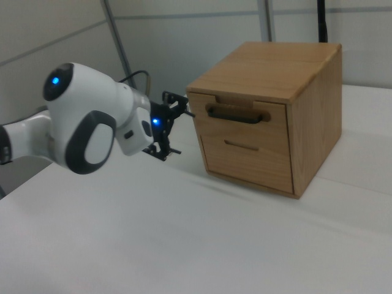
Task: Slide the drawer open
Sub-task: 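Reach the gripper to the black handle of the upper drawer and grasp it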
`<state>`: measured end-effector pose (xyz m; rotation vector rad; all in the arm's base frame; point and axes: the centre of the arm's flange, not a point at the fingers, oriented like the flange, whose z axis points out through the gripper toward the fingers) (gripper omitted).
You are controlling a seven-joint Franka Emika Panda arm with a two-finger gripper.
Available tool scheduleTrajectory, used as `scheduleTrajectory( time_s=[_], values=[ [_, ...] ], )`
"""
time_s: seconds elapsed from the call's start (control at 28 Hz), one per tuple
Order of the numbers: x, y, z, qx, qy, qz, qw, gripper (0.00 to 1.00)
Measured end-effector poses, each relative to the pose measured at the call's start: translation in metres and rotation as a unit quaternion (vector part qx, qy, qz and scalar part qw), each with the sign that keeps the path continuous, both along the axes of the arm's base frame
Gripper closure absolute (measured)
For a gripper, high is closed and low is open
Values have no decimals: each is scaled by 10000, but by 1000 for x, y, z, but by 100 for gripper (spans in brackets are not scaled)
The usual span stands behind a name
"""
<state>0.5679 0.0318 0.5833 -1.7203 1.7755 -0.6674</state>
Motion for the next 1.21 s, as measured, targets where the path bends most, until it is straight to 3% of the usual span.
scheduleTrajectory(
  time_s=[0.43, 0.61, 1.0, 1.07, 1.21],
  values=[
    [81, -6, -38, 144, -189, -5, 9997, 0],
    [111, -9, -57, -30, -489, 195, 9986, 0],
    [141, 5, -77, -183, -752, 526, 9956, 0],
    [142, 10, -76, -213, -769, 610, 9949, 8],
    [142, 19, -78, -280, -769, 757, 9938, 14]
  ],
)
